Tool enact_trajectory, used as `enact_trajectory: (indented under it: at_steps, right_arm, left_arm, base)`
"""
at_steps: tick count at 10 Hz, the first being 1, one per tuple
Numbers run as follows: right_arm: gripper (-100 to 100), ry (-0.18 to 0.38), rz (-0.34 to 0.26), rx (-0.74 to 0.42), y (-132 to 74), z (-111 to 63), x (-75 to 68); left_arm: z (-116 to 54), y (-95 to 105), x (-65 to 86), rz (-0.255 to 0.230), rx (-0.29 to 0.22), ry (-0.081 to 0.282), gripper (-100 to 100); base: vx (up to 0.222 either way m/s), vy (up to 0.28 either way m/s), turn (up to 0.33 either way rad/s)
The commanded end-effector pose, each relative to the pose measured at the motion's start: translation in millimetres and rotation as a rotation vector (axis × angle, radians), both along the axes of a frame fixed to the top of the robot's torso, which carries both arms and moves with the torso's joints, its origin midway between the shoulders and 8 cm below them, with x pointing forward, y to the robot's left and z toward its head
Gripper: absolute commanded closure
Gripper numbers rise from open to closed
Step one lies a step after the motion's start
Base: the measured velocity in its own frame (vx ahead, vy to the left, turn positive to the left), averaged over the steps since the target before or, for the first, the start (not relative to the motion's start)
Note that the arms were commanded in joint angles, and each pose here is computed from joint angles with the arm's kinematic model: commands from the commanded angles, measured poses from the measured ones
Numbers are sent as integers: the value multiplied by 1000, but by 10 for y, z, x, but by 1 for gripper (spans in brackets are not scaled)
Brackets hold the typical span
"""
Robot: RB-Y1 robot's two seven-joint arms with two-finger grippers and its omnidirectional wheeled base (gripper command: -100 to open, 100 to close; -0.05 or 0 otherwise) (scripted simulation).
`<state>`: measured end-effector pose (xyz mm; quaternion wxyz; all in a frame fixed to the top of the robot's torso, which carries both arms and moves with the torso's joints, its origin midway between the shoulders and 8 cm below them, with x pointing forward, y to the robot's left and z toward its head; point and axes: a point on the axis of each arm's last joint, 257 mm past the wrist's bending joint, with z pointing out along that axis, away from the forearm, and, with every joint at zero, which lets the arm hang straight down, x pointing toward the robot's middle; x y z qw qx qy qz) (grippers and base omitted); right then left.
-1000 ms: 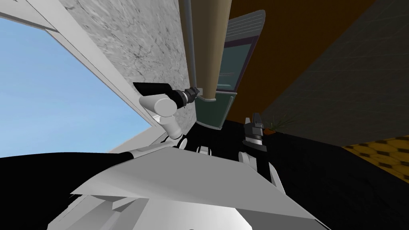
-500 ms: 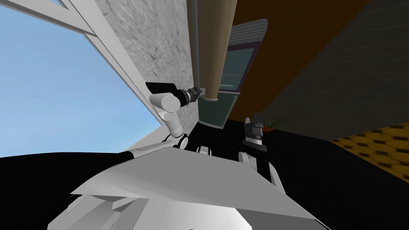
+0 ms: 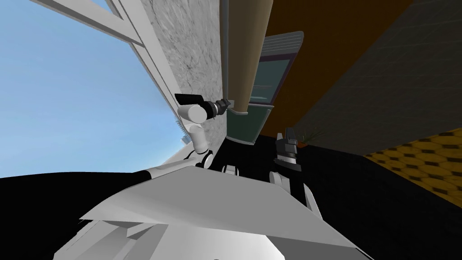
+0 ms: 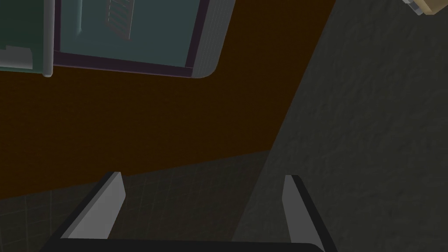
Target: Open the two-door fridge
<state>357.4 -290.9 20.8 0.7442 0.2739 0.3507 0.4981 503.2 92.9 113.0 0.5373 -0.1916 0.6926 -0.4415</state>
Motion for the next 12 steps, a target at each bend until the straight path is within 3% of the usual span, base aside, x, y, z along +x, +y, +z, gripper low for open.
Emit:
enact_trajectory:
  at_steps: [1,2,3,12]
  right_arm:
    - [0,0,0,0,0,1,0]
    - [0,0,0,0,0,1,0]
    - [0,0,0,0,0,1,0]
    - [0,0,0,0,1,0,0]
  left_arm:
    - [169,-11,77,-12,-14,-47,100]
    - [162,-75,158,-38,-19,-45,100]
    - [159,-113,58,-43,-6,-8,-100]
    - [601,-177,-203,-64,3,-8,-100]
  base:
    - [-96,164,-73]
    - [-96,236,-71]
    - [-28,116,0]
    - [34,-29,28]
